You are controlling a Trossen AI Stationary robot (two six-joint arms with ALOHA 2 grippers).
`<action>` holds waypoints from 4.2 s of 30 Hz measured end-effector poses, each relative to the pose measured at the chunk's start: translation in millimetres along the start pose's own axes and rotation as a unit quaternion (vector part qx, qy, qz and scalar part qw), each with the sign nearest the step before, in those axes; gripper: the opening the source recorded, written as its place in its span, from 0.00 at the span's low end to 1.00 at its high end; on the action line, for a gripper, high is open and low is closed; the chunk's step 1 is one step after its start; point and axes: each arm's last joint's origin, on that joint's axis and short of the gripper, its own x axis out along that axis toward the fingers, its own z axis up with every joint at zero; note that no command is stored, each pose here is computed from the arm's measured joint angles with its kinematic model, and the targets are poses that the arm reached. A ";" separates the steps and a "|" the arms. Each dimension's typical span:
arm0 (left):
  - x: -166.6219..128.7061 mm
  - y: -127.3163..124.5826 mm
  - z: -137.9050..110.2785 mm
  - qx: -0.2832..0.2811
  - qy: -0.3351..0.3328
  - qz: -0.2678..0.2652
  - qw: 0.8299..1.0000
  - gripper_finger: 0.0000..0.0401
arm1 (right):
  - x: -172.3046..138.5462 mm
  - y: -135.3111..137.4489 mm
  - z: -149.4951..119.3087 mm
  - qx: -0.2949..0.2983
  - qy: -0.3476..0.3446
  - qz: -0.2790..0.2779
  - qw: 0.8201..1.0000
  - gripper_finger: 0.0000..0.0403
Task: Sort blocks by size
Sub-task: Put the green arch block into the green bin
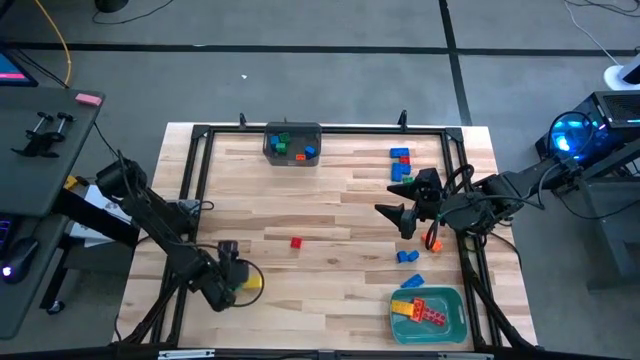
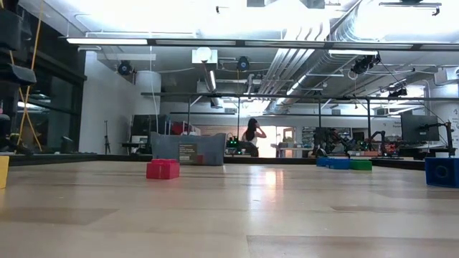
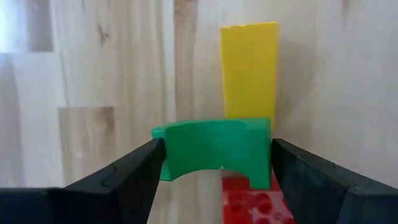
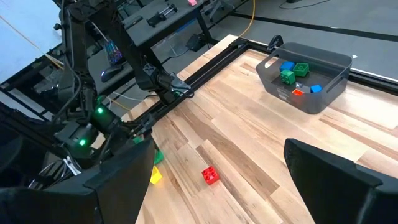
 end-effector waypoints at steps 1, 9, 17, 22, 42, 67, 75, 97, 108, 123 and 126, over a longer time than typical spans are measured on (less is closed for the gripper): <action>0.2 0.3 0.0 0.004 -0.003 0.004 1.000 0.70 | 0.0 0.0 0.0 0.000 0.000 0.000 1.000 0.88; 2.8 7.6 4.3 0.009 -0.033 0.054 0.998 0.70 | 0.0 0.0 0.0 0.000 0.000 0.000 1.000 0.88; 14.4 27.2 6.2 -0.017 -0.014 0.089 0.996 0.70 | 0.0 -0.2 -0.2 -0.001 0.001 -0.001 1.000 0.88; 9.9 39.9 12.0 -0.130 -0.012 0.092 0.987 0.70 | 0.0 -0.4 -0.3 -0.002 0.001 -0.002 1.000 0.88; 32.2 63.9 6.4 -0.671 -0.005 0.078 0.737 0.70 | 0.1 -1.2 -0.1 -0.007 -0.007 -0.011 1.000 0.88; 6.1 114.2 34.9 -0.629 -0.198 0.154 0.736 0.18 | 0.1 -1.7 -0.2 0.004 -0.009 -0.015 1.000 0.88; -43.9 203.6 81.2 -0.542 -0.292 0.188 0.765 0.18 | 2.4 -0.6 0.2 0.019 -0.034 -0.033 0.999 0.88; -72.7 345.6 123.0 -0.510 -0.285 0.189 0.789 0.18 | 21.6 7.8 -12.6 0.008 -0.018 -0.049 0.999 0.88; -72.6 345.6 123.0 -0.511 -0.285 0.189 0.789 0.18 | 21.6 7.8 -12.7 -0.007 -0.017 -0.049 0.999 0.88; -72.7 345.7 123.0 -0.511 -0.285 0.189 0.789 0.19 | 21.5 7.8 -12.8 -0.006 -0.015 -0.047 0.999 0.88; -72.8 346.0 122.7 -0.512 -0.285 0.196 0.787 0.19 | 21.6 7.8 -12.8 -0.006 -0.015 -0.047 0.999 0.88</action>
